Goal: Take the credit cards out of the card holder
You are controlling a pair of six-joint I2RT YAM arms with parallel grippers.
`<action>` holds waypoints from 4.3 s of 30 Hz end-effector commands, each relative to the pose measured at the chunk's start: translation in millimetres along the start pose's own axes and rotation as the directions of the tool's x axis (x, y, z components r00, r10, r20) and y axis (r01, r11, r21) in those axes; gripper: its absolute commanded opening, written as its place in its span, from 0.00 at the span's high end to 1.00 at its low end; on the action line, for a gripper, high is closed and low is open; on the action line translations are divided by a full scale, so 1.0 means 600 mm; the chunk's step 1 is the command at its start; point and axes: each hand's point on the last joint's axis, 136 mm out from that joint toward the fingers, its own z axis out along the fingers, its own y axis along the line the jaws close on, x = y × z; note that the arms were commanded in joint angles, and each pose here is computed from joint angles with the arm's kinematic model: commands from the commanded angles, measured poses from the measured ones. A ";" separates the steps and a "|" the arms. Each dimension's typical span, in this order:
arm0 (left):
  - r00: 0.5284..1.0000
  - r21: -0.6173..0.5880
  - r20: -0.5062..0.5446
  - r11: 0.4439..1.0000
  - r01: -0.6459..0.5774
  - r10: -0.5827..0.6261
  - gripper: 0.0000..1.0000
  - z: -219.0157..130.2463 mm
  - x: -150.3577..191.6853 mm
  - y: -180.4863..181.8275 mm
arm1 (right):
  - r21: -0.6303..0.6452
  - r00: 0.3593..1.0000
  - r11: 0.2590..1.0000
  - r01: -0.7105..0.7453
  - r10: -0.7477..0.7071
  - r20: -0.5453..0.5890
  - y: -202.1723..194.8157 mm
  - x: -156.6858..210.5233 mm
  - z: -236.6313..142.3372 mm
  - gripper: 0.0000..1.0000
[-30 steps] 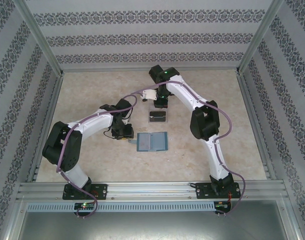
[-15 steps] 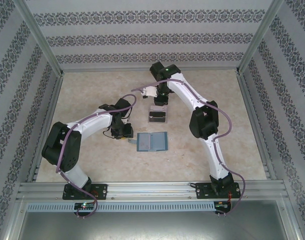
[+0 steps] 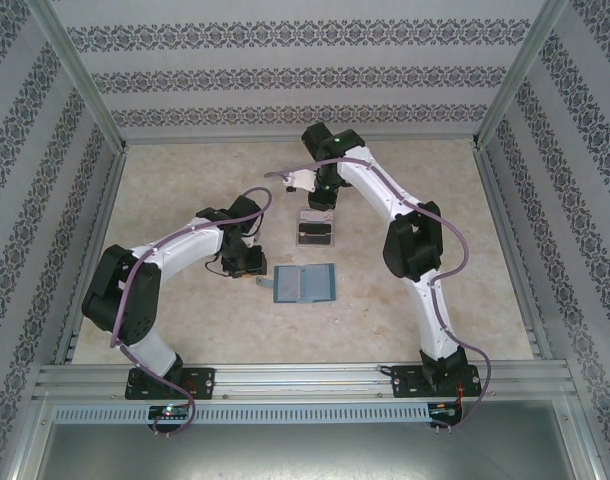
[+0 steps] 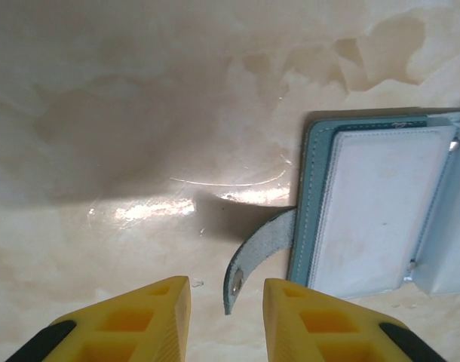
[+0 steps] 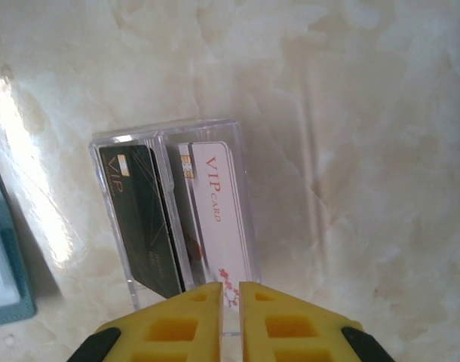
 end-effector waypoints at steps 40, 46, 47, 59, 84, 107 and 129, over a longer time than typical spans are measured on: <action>0.990 0.034 -0.140 0.999 -0.033 0.037 0.91 0.095 0.030 -0.013 | -0.369 0.307 0.304 -0.879 0.950 0.051 0.297 -0.037 0.039 0.93; 0.989 0.045 -0.143 0.999 -0.027 0.033 0.91 0.101 0.034 -0.013 | -0.416 0.320 0.288 -0.863 0.947 -0.008 0.328 -0.061 0.068 0.92; 0.989 0.046 -0.143 0.999 -0.027 0.034 0.91 0.101 0.034 -0.014 | -0.412 0.320 0.285 -0.866 0.947 -0.017 0.330 -0.062 0.075 0.92; 0.990 0.059 -0.136 0.998 -0.019 0.027 0.92 0.098 0.033 -0.018 | -0.399 0.286 0.237 -0.886 0.956 -0.069 0.340 -0.062 0.128 0.91; 0.991 0.054 -0.134 0.998 -0.020 0.027 0.93 0.095 0.035 -0.015 | -0.153 0.310 0.295 -0.943 0.947 -0.085 0.341 0.006 0.148 0.60; 0.992 0.049 -0.125 0.999 -0.020 0.026 0.93 0.086 0.033 -0.016 | 0.215 0.493 0.488 -0.846 0.869 -0.033 0.321 0.053 0.108 0.36; 0.992 0.050 -0.120 0.999 -0.020 0.026 0.93 0.077 0.029 -0.021 | 0.346 0.501 0.487 -0.802 0.864 -0.053 0.318 0.122 0.099 0.31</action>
